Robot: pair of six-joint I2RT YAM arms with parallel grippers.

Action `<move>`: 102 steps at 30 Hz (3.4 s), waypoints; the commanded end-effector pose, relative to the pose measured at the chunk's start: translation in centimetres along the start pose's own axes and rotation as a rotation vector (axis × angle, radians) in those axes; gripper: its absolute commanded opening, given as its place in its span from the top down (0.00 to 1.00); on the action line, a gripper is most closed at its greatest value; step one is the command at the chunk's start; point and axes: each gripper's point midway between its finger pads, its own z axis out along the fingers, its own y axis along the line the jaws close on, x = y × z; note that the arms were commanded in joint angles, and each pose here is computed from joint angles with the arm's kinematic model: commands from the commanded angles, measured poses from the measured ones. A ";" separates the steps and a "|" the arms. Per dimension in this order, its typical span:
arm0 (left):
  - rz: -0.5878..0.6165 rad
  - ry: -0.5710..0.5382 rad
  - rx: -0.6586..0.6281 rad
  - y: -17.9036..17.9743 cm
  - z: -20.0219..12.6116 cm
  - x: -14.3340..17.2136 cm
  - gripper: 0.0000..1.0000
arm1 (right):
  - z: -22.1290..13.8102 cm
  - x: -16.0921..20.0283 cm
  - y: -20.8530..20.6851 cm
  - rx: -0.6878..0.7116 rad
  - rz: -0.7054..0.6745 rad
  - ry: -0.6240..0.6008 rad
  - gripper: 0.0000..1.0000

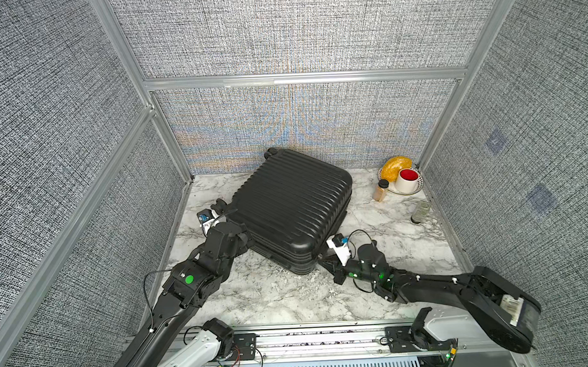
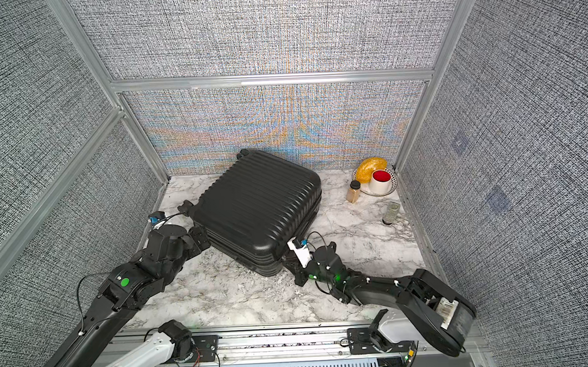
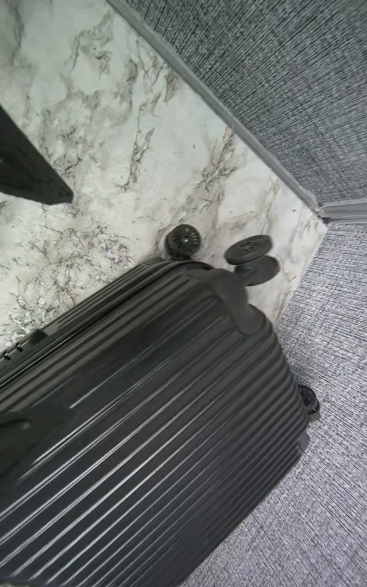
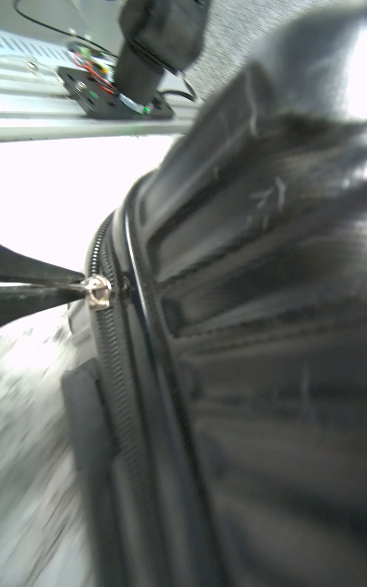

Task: Open the suitcase zippers
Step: Adjust the suitcase at the center of the board, then unzip the zipper on the suitcase.

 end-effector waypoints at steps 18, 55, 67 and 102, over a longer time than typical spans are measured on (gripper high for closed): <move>-0.197 0.195 0.115 -2.3 5.9 1.2 0.01 | 2.7 -0.1 0.5 0.063 -0.199 0.052 1.00; -0.222 0.311 0.064 0.6 10.9 6.4 0.11 | -2.6 -0.4 -8.9 0.362 -0.002 -0.009 1.00; -0.214 0.331 0.060 0.8 11.4 7.1 0.13 | -3.1 -2.4 -13.3 0.422 0.025 -0.028 1.00; -0.190 0.346 0.054 1.1 11.2 7.3 0.13 | -3.7 -9.8 -28.4 0.493 0.145 -0.105 1.00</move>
